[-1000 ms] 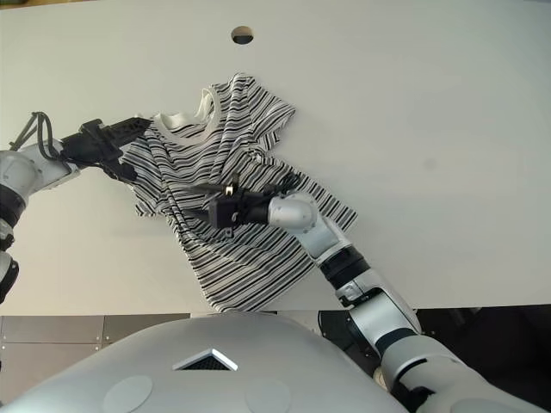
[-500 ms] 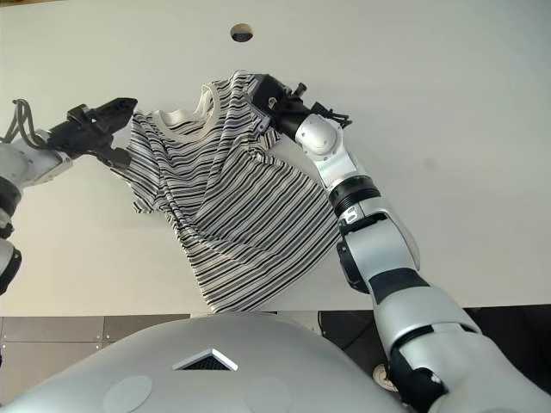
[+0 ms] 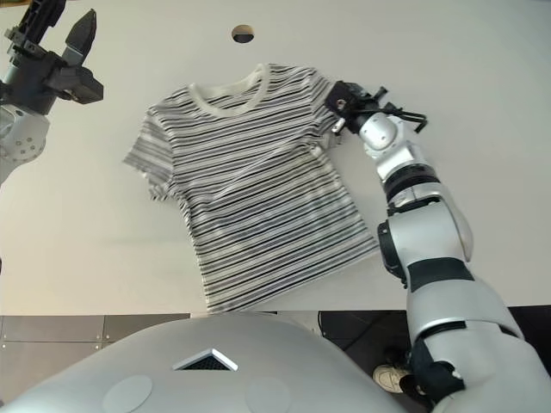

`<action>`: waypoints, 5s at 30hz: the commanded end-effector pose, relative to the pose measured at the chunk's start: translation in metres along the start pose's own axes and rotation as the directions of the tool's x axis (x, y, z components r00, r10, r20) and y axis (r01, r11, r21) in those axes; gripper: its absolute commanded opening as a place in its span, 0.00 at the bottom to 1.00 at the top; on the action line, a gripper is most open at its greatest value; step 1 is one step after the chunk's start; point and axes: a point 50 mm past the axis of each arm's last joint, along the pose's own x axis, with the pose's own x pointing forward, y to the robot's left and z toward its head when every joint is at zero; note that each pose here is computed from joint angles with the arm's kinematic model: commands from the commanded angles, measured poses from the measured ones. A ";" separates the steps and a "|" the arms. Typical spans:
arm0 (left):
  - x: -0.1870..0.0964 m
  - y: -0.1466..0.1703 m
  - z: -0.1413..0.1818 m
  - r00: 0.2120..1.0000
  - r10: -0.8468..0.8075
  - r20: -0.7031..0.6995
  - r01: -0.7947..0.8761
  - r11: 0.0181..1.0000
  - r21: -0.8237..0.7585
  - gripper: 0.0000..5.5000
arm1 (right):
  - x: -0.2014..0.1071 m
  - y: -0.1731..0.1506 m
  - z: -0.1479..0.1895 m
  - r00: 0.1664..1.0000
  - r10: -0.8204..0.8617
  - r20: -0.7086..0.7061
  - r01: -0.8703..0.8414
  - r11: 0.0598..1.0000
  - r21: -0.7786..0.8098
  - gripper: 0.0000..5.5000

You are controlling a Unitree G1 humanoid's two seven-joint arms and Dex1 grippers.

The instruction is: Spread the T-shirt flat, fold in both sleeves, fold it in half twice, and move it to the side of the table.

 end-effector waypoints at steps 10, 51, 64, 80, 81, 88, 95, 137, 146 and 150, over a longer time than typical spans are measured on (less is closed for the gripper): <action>-0.005 -0.037 0.015 0.980 -0.099 -0.170 -0.008 0.845 -0.535 0.43 | -0.014 -0.035 -0.015 0.989 -0.145 -0.025 0.146 0.989 0.020 0.32; -0.051 -0.120 0.051 0.742 -0.670 -0.028 -0.198 -0.180 -0.964 0.34 | -0.041 -0.046 0.086 0.812 -0.245 0.530 0.295 0.956 -0.009 0.32; -0.035 -0.105 0.051 0.836 -0.549 -0.016 -0.191 -0.263 -0.946 0.02 | -0.040 -0.044 0.086 0.819 -0.229 0.527 0.283 0.959 -0.023 0.32; -0.007 -0.076 0.097 0.902 -0.416 0.116 -0.039 -0.346 -0.938 0.02 | -0.037 -0.040 0.082 0.829 -0.220 0.514 0.270 0.963 -0.023 0.32; -0.005 -0.076 0.100 0.903 -0.411 0.124 -0.033 -0.355 -0.934 0.02 | -0.037 -0.040 0.080 0.833 -0.221 0.508 0.269 0.963 -0.022 0.32; 0.017 -0.078 0.115 0.918 -0.372 0.135 -0.034 -0.414 -0.909 0.02 | -0.031 -0.045 0.057 0.876 -0.239 0.419 0.258 0.966 0.013 0.32; 0.034 -0.084 0.126 0.925 -0.351 0.144 -0.039 -0.466 -0.884 0.02 | -0.028 -0.051 0.034 0.903 -0.264 0.339 0.226 0.963 0.147 0.32; 0.019 -0.045 0.110 0.971 -0.209 0.117 0.017 -0.424 -0.905 0.29 | -0.025 -0.016 -0.041 0.998 0.048 0.029 -0.056 0.840 0.539 0.02; 0.020 -0.045 0.111 0.972 -0.204 0.118 0.021 -0.424 -0.906 0.29 | -0.032 -0.038 -0.043 0.998 -0.038 0.042 0.007 0.815 0.579 0.16; 0.020 -0.046 0.111 0.972 -0.205 0.116 0.019 -0.424 -0.905 0.29 | -0.035 -0.045 -0.046 0.998 -0.061 0.031 0.032 0.814 0.580 0.27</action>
